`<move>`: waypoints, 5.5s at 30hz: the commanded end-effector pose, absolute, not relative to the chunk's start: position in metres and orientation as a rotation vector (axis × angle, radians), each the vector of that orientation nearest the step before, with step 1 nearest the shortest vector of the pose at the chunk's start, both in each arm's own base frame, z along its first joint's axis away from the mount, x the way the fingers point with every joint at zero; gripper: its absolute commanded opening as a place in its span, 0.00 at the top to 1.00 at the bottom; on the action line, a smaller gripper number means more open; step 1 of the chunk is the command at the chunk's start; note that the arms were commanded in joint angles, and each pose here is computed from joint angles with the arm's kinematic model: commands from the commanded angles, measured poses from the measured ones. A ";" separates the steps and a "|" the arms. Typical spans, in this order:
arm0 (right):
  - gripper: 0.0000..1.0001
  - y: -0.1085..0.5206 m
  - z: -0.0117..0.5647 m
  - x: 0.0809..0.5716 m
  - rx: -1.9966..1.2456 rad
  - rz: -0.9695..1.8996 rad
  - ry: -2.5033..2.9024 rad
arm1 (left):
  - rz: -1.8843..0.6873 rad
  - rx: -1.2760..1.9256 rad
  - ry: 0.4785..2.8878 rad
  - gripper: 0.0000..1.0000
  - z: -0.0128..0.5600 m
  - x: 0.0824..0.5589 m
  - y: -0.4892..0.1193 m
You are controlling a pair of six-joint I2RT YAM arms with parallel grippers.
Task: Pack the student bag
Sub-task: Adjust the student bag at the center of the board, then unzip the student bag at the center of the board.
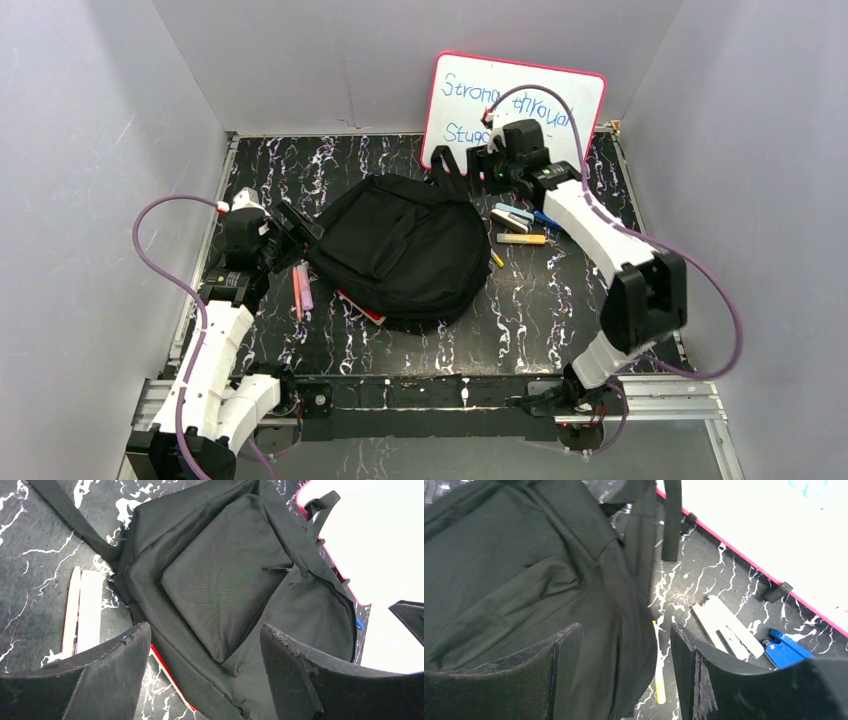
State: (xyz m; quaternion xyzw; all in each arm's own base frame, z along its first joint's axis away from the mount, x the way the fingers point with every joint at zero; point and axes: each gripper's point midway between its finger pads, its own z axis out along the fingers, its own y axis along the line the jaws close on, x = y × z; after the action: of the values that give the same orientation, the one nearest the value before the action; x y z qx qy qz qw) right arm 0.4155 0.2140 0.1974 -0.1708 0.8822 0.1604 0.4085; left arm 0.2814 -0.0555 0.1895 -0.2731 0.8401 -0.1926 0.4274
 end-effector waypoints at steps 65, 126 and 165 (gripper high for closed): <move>0.67 0.431 0.145 0.198 -0.926 0.955 2.128 | -0.815 -0.682 2.359 0.30 0.114 0.247 -0.118; 1.00 0.406 0.169 0.189 -0.796 1.016 2.017 | -0.879 -0.608 2.526 0.47 0.073 0.212 -0.173; 1.00 0.348 0.170 0.213 -0.396 0.822 2.091 | -0.807 -0.020 2.124 0.61 0.189 0.247 -0.169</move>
State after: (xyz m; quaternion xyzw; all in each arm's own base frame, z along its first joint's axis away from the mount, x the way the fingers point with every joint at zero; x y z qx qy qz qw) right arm 0.1964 0.3512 0.1382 -0.2041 0.8407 0.3293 0.3784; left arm 0.2306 -0.1716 0.1406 -0.0959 0.8769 -0.3381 0.3279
